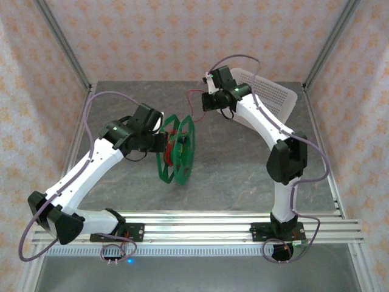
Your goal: Wrap the cables
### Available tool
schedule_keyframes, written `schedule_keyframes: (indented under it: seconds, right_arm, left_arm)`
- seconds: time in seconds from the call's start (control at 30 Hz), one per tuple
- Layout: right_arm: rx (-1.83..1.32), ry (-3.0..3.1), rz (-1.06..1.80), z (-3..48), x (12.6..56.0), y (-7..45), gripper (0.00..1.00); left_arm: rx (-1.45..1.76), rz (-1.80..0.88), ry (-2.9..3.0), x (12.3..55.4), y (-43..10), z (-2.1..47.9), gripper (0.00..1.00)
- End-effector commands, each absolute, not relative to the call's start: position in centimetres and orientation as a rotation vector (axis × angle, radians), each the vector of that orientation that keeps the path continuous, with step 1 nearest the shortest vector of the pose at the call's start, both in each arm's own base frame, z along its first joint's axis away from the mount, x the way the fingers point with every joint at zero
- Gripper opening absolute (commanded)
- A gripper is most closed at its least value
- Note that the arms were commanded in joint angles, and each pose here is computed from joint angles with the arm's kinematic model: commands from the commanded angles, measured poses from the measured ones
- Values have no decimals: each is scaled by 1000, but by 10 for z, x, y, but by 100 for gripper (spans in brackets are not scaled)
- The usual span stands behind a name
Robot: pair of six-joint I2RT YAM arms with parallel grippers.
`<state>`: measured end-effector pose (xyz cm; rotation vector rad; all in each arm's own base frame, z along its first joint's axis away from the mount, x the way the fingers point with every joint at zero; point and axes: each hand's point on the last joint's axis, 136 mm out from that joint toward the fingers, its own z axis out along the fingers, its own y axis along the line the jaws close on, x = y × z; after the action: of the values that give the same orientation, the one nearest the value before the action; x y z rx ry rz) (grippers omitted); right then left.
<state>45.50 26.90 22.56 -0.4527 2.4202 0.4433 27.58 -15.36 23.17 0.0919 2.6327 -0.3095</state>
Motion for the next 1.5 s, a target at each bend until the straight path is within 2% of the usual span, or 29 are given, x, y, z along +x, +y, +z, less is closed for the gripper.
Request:
schedule_keyframes:
  seconds: [0.0,0.2,0.37,0.6,0.9,1.03,1.2,1.47]
  right_arm:
    - [-621,2439,376,261,409,261,0]
    - [-826,2321,425,313,353,287,0]
    - [-973,2320,490,323,306,312,0]
    - [-1113,2457,628,306,226,334,0]
    - [-1102,2493,753,264,175,364,0]
    - [-1017,2471,703,218,183,381,0]
    - [-908,2460,430,144,214,364,0]
    - [-796,2286,-22,103,266,308,0]
  left_arm:
    - [99,-52,2606,286,-126,240,0]
    - [140,58,2582,304,-127,245,0]
    - [114,81,2548,320,-131,257,0]
    - [-181,116,2453,349,-108,284,0]
    - [-570,-93,2308,374,-79,303,0]
    - [-740,-317,2216,385,-75,315,0]
    - [-812,-679,2136,397,-90,344,0]
    - [-783,-1071,2067,387,-103,377,0]
